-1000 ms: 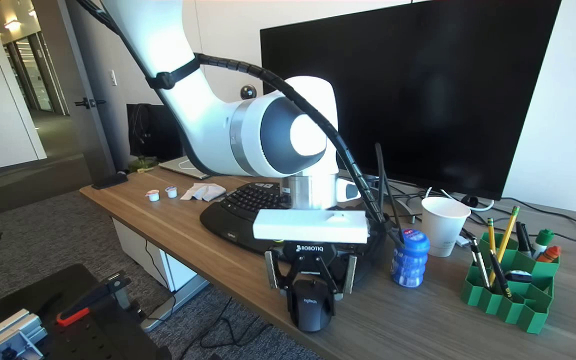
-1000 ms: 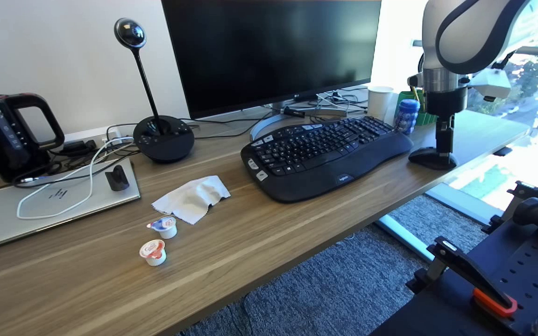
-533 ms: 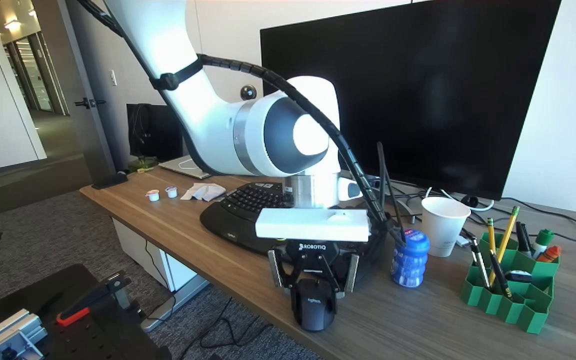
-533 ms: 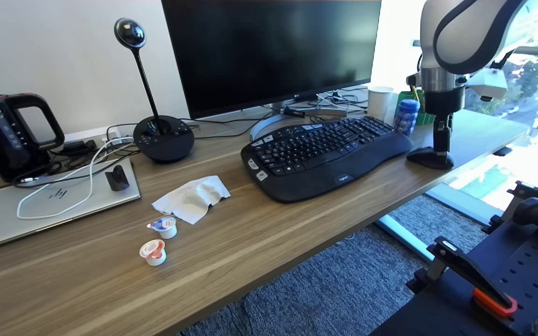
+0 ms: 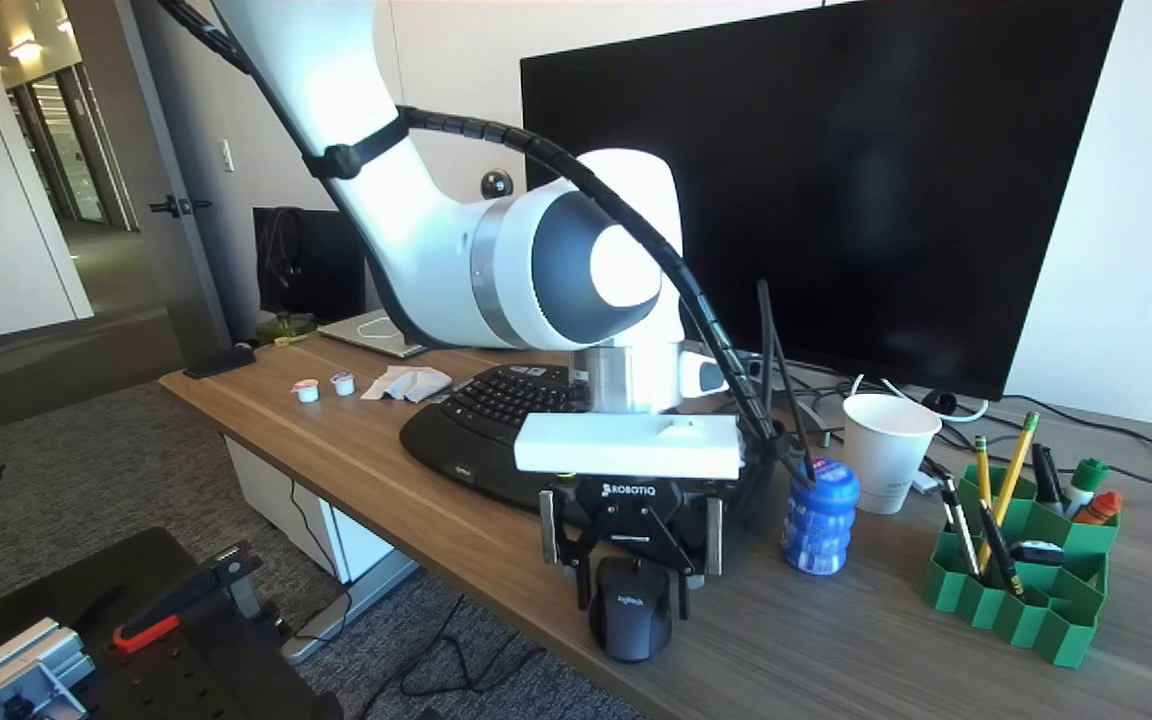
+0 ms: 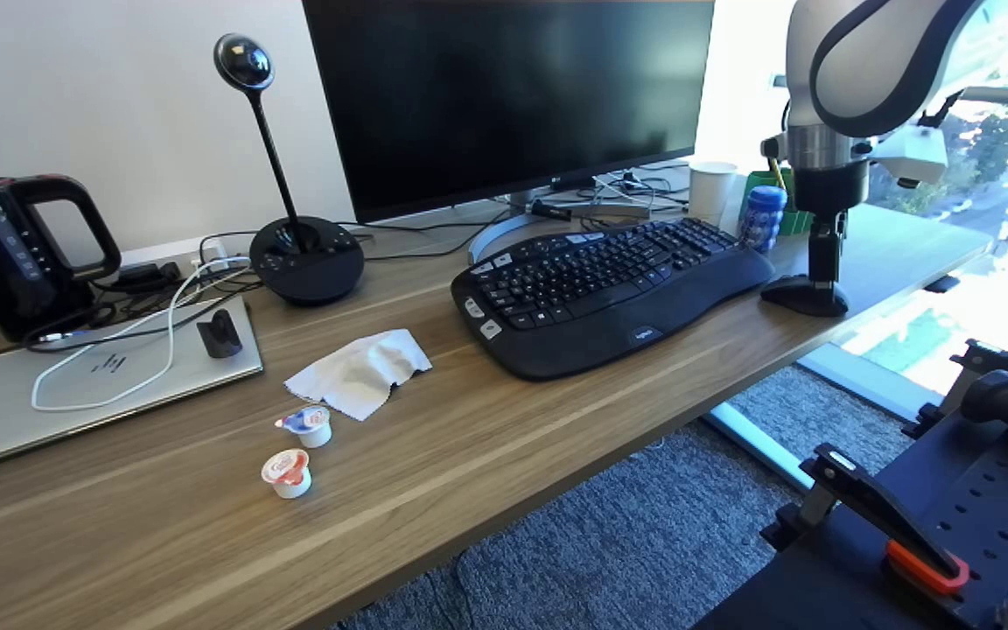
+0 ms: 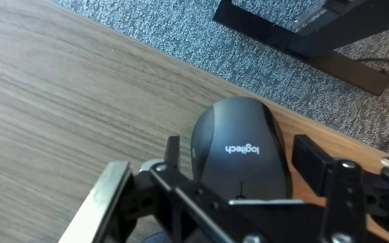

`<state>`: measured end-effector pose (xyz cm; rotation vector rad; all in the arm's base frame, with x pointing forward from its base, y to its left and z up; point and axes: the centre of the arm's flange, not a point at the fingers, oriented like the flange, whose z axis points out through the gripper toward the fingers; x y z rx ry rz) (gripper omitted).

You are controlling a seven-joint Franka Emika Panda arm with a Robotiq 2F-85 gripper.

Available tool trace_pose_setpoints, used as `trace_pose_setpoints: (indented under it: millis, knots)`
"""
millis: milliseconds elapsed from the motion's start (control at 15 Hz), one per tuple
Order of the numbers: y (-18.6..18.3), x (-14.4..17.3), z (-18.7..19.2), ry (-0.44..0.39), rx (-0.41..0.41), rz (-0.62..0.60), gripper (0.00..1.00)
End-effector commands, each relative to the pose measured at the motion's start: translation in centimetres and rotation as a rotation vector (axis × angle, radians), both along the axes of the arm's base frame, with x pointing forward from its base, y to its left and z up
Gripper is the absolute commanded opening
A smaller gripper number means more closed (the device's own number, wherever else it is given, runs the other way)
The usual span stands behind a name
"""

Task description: Move the mouse to the left side of the table.

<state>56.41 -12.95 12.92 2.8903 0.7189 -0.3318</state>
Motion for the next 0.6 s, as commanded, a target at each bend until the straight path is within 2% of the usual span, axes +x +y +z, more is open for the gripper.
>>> trace_pose_setpoints:
  millis: [0,333,533]
  knots:
    - [0.0,0.6,0.5,0.011,-0.027,0.003,1.0]
    - [-0.7,0.3,2.0,0.006,-0.005,-0.002,1.0]
    - [-2.4,0.1,3.3,-0.018,0.008,-0.05,1.0]
